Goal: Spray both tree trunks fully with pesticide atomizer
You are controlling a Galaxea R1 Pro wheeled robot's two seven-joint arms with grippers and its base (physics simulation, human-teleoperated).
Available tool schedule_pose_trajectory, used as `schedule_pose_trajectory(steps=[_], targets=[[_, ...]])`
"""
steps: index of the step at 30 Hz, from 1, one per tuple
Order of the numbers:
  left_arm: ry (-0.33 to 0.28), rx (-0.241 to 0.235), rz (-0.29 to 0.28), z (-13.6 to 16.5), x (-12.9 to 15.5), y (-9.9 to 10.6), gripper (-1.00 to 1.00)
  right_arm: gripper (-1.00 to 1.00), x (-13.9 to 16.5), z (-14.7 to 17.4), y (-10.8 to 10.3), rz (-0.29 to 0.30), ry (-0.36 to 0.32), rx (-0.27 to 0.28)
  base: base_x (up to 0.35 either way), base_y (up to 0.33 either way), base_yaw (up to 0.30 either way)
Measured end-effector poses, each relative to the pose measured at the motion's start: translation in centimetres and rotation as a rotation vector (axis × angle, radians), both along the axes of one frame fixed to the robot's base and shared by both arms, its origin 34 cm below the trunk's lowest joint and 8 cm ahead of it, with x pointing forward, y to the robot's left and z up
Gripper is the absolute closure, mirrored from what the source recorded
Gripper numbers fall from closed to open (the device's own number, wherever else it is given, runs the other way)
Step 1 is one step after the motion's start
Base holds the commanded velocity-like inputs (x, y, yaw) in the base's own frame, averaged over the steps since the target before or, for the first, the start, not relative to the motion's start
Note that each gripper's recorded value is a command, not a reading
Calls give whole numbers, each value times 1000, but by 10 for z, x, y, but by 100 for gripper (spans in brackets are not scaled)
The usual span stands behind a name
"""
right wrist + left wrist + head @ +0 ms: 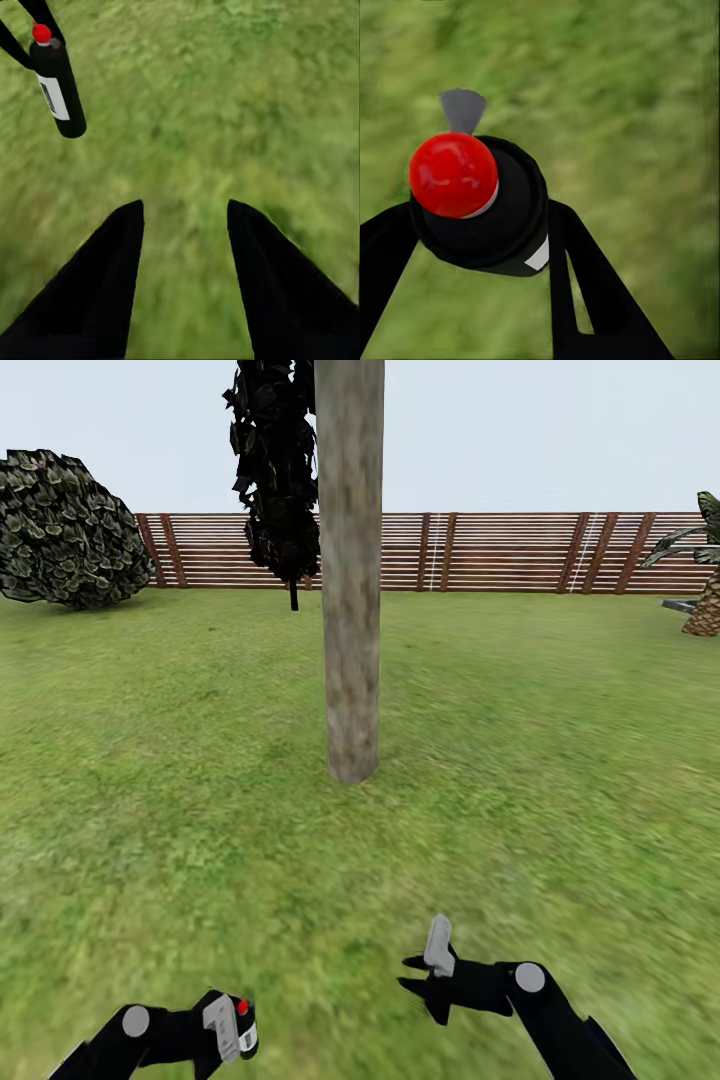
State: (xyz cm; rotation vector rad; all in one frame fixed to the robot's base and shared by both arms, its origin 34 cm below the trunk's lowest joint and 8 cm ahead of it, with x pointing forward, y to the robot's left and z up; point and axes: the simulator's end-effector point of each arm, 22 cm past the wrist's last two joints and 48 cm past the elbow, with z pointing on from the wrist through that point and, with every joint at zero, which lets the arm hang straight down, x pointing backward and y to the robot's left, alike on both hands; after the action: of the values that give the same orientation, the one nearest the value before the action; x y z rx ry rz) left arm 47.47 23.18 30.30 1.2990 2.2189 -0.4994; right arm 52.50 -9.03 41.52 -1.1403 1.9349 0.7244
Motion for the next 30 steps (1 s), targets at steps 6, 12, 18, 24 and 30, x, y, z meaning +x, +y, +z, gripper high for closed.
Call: schedule_pose_trajectory(steps=[6, 12, 18, 24, 30], targets=[[34, -5, -106, -6, -18, -37, 100, 100, -8, 3, 9, 35, 16, 20, 0, 0, 0], [46, -34, -175, -6, -30, -78, 100, 100, -34, 2, 35, 150, 47, 32, 0, 0, 0], [19, -42, -219, 1, -26, -96, 100, 100, -48, -1, 48, 207, 51, 21, 0, 0, 0], [-5, -59, -242, 8, -21, -113, 100, 100, -50, 1, 58, 216, 51, 33, 0, 0, 0], [-6, -53, -307, 8, -29, -127, 100, 100, -50, 2, 61, 217, 50, 37, 0, 0, 0]])
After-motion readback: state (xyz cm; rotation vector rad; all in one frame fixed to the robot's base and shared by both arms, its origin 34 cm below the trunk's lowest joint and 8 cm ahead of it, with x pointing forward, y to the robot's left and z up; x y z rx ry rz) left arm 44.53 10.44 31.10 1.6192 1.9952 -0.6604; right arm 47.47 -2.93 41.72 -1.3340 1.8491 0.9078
